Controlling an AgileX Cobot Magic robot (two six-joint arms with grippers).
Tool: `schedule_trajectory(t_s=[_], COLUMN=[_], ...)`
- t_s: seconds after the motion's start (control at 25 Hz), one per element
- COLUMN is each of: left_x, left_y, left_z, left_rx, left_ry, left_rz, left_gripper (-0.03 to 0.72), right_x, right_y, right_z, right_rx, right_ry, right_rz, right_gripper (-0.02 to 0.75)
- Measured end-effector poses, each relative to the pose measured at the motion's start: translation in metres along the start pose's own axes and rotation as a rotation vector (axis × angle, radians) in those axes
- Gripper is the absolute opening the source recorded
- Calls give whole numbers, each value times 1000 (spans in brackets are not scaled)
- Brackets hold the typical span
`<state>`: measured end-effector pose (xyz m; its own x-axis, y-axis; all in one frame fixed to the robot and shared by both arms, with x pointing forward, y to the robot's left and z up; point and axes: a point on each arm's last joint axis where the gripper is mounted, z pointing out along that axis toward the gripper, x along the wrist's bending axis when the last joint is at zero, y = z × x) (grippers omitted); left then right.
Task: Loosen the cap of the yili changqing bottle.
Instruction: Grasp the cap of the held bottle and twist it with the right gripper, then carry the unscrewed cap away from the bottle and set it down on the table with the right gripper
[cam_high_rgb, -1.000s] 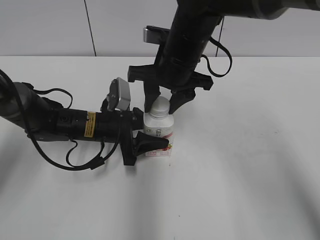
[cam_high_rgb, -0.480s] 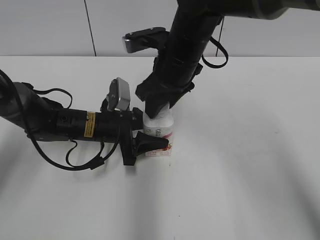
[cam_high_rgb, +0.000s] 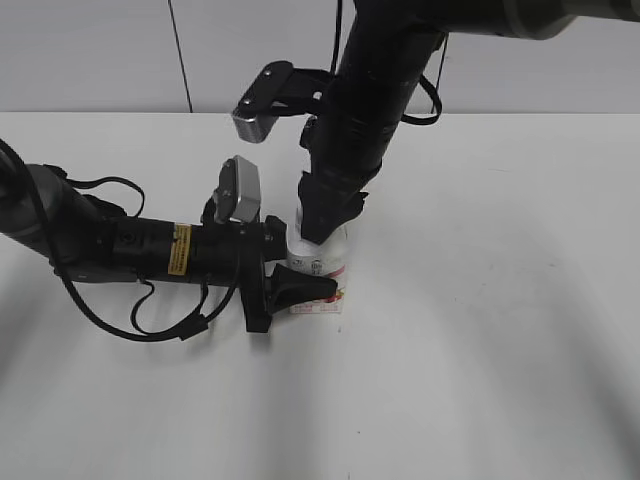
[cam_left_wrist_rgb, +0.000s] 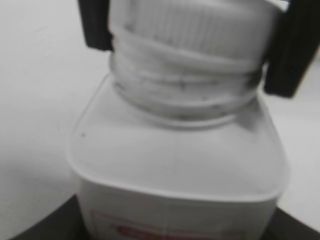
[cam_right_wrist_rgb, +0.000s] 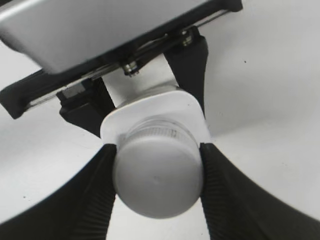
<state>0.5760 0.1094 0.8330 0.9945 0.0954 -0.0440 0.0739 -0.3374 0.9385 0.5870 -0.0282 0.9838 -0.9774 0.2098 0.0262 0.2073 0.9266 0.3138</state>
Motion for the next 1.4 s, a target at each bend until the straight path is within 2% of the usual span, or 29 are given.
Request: schedule_trajectory(t_s=[0.24,0.44,1.2,1.4], left_x=[0,0,-3,-2], left_y=[0,0,0,0], left_z=[0,0,0,0], left_rx=[-1,0,-2,-3], left_ry=[-4,-5,-27,-25], left_rz=[1,2,8,5], left_gripper=[391,391,391,391], right_x=[0,0,12,9], right_y=[0,0,-3,-8], right_z=[0,0,-29,-41], right_rx=[0,5,24,82], right_ry=[0,5,31,-41], right_rz=[-191,-257,-250,-112], right_gripper=[396,395,389,389])
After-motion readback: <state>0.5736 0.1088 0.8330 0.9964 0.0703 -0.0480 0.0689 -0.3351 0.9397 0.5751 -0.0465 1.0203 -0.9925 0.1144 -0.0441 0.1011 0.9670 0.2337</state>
